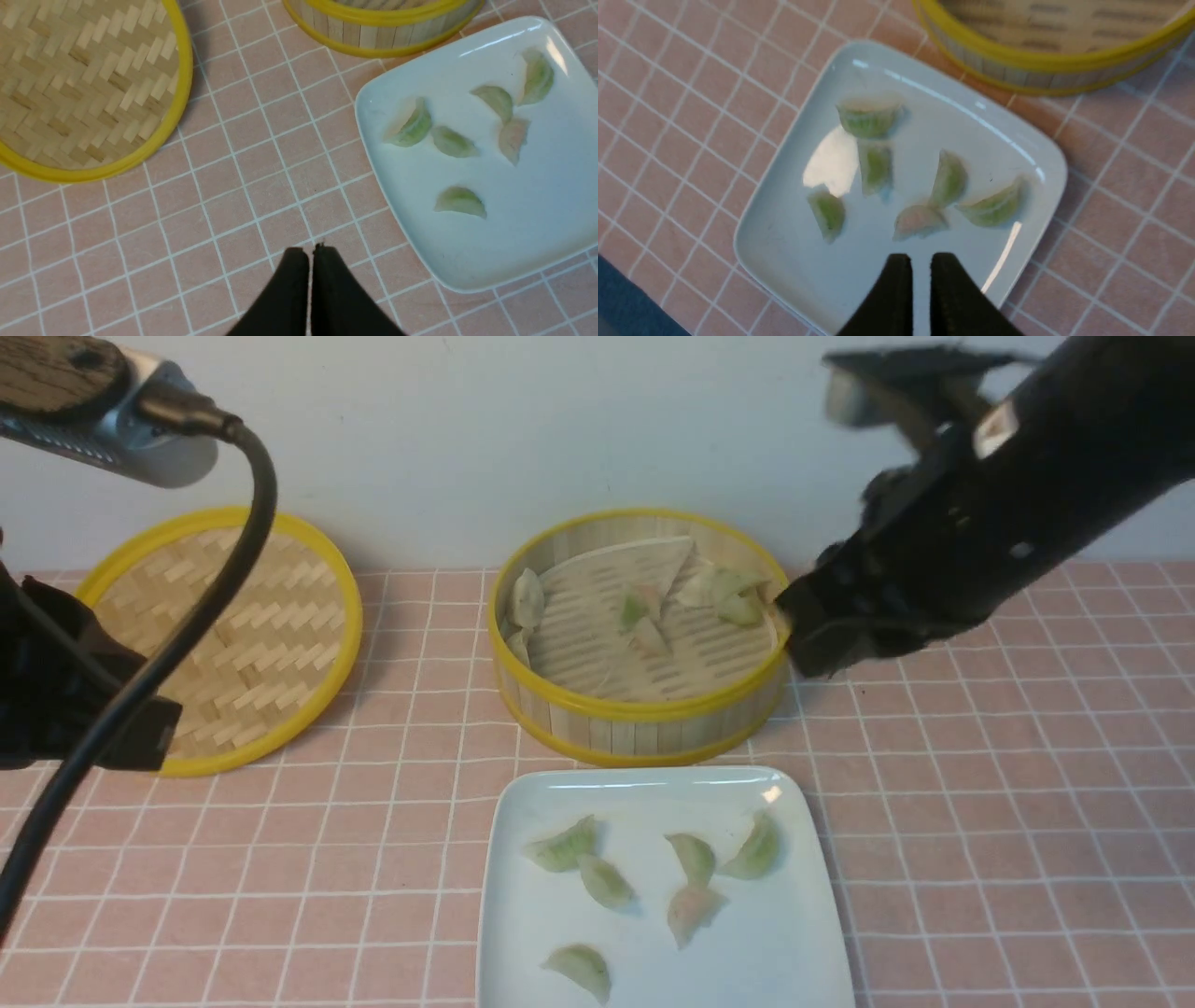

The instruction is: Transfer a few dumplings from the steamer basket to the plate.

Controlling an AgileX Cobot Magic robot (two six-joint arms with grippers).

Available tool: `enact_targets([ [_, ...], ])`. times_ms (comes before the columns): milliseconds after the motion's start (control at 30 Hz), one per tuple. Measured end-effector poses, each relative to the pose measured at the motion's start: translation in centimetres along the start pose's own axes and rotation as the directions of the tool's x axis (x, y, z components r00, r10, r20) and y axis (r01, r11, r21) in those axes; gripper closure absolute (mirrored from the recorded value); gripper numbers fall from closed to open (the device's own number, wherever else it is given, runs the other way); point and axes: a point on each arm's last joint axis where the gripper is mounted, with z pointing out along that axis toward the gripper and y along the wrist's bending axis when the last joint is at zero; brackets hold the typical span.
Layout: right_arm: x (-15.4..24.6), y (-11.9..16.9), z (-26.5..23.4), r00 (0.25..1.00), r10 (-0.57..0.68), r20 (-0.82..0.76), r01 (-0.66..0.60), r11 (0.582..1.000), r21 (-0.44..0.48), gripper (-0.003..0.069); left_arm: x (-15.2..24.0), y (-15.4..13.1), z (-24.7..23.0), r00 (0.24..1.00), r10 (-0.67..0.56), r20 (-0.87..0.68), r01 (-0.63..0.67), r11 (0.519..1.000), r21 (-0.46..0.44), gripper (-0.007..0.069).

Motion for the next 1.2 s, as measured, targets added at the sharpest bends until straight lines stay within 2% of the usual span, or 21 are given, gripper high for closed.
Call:
enact_targets([
  [100,2.2,0.7,-6.0,0.989,-0.027,0.143,0.023,0.999,0.027,0.0664,-0.4,-0.2,0.0,0.999,-0.006,0.044,0.005,1.000,0.021,0.0631],
  [167,4.7,1.0,-9.6,0.956,-0.055,0.287,0.042,0.998,0.053,0.0671,-0.7,-0.3,0.0,0.997,-0.012,0.081,0.009,0.999,0.037,0.0631],
  [300,10.3,1.0,-13.3,0.864,-0.088,0.496,0.048,0.995,0.093,0.0673,-1.3,-0.6,-0.1,0.989,-0.024,0.143,0.014,0.998,0.065,0.0631],
  [333,13.4,1.0,-14.5,0.801,-0.092,0.591,0.042,0.994,0.099,0.0673,-1.5,-0.6,-0.1,0.987,-0.028,0.159,0.016,0.997,0.074,0.0631],
  [367,13.4,0.9,-14.1,0.804,-0.091,0.588,0.040,0.994,0.099,0.0673,-1.5,-0.7,-0.1,0.987,-0.029,0.161,0.017,0.997,0.076,0.0631],
  [433,19.1,0.4,-14.0,0.692,-0.105,0.714,0.040,0.993,0.107,0.0673,-1.7,-0.8,-0.1,0.983,-0.035,0.183,0.019,0.996,0.086,0.0631],
  [467,19.5,0.5,-14.5,0.672,-0.106,0.733,0.041,0.993,0.107,0.0673,-1.7,-0.8,-0.1,0.982,-0.035,0.185,0.019,0.996,0.087,0.0631],
  [500,22.2,0.1,-13.5,0.627,-0.096,0.773,0.032,0.995,0.097,0.0673,-1.8,-0.8,-0.1,0.981,-0.036,0.188,0.020,0.996,0.089,0.0631],
  [600,26.6,-0.7,-12.0,0.497,-0.072,0.865,0.004,0.997,0.081,0.0673,-1.9,-0.8,0.2,0.983,-0.035,0.181,0.019,0.996,0.088,0.0631],
  [700,27.4,-1.2,-10.8,0.461,-0.075,0.884,-0.021,0.995,0.095,0.0673,-2.0,-0.9,0.7,0.984,-0.033,0.173,0.018,0.996,0.088,0.0631],
  [933,27.3,-1.5,-10.4,0.446,-0.068,0.892,-0.039,0.995,0.096,0.0673,-1.3,-1.0,1.1,0.984,-0.029,0.175,0.012,0.995,0.097,0.0631],
  [1200,27.3,-1.5,-10.2,0.450,-0.067,0.891,-0.042,0.994,0.096,0.0673,5.6,0.0,-1.1,0.921,-0.046,0.387,0.001,0.993,0.117,0.0631],
])
